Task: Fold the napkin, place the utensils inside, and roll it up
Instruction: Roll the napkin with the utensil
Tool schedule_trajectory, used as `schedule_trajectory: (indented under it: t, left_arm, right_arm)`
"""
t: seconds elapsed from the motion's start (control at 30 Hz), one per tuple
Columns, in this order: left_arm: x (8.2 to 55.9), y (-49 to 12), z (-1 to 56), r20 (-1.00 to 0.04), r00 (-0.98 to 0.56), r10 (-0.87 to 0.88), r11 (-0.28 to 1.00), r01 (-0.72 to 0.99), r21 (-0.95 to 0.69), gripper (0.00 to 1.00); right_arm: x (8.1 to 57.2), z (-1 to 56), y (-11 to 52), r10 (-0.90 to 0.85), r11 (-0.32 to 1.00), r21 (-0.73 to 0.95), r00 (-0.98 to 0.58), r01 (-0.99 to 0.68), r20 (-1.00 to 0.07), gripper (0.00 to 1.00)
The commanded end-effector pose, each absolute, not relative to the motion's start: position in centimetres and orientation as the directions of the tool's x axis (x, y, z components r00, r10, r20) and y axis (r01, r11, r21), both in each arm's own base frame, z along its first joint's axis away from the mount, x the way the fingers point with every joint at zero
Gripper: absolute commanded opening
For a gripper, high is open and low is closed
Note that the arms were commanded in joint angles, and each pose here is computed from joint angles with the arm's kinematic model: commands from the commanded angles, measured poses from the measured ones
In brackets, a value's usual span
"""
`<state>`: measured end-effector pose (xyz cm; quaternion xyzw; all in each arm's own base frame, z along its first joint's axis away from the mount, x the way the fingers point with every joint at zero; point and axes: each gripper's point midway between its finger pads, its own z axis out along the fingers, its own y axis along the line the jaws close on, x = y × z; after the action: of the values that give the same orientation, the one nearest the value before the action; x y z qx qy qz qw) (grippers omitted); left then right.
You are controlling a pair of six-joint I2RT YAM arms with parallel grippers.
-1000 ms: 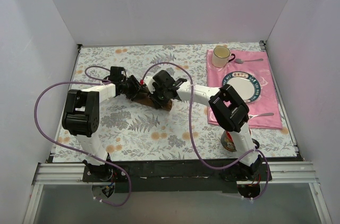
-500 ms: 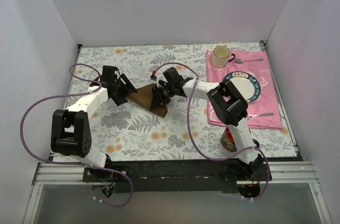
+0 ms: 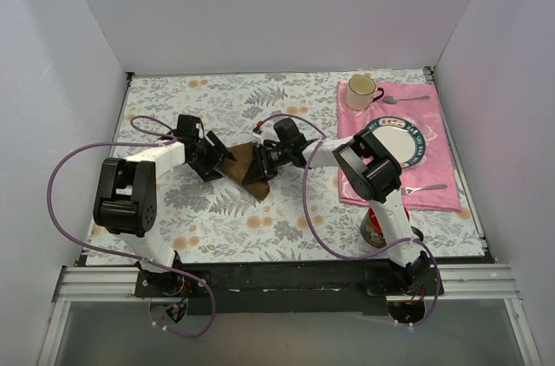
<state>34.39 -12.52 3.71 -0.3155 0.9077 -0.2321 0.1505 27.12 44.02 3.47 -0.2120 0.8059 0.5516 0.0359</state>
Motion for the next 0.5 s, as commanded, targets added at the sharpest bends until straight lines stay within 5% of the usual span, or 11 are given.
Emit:
schedule_trajectory:
  t: [0.0, 0.1, 0.13, 0.17, 0.2, 0.23, 0.37, 0.47]
  left_arm:
    - [34.8, -12.6, 2.0, -0.097, -0.732, -0.674, 0.675, -0.558, -0.482, 0.66]
    - [35.1, -11.7, 1.4, -0.132, -0.728, -0.673, 0.698, -0.566, -0.439, 0.5]
    - [35.5, -11.6, 1.7, -0.146, -0.725, -0.673, 0.701, -0.562, -0.439, 0.31]
    - [35.6, -11.4, 1.7, -0.157, -0.724, -0.672, 0.706, -0.562, -0.432, 0.25]
    - [35.6, -11.3, 1.8, -0.162, -0.731, -0.662, 0.715, -0.553, -0.428, 0.21]
    - [36.0, -11.5, 2.1, -0.165, -0.735, -0.658, 0.717, -0.544, -0.436, 0.18]
    - [35.5, -12.2, 1.7, -0.116, -0.763, -0.636, 0.722, -0.535, -0.439, 0.02]
    - [35.1, -12.6, 1.8, -0.085, -0.777, -0.623, 0.722, -0.531, -0.444, 0.0]
  right_arm:
    - [26.0, 2.1, 43.7, -0.295, 0.318, 0.901, -0.934, -0.296, -0.203, 0.08]
    - [26.2, 2.0, 43.7, -0.305, 0.327, 0.882, -0.921, -0.339, -0.241, 0.11]
    - [26.1, 1.8, 43.2, -0.315, 0.365, 0.869, -0.923, -0.334, -0.222, 0.15]
    - [26.6, 1.3, 43.0, -0.322, 0.407, 0.836, -0.915, -0.367, -0.245, 0.18]
    - [27.6, 2.2, 43.3, -0.349, 0.395, 0.792, -0.874, -0.465, -0.338, 0.21]
    - [27.0, 1.6, 42.2, -0.388, 0.457, 0.76, -0.873, -0.462, -0.298, 0.27]
    - [29.0, 2.9, 41.5, -0.503, 0.556, 0.508, -0.753, -0.658, -0.425, 0.45]
    - [30.0, 4.6, 41.2, -0.584, 0.579, 0.291, -0.637, -0.761, -0.503, 0.59]
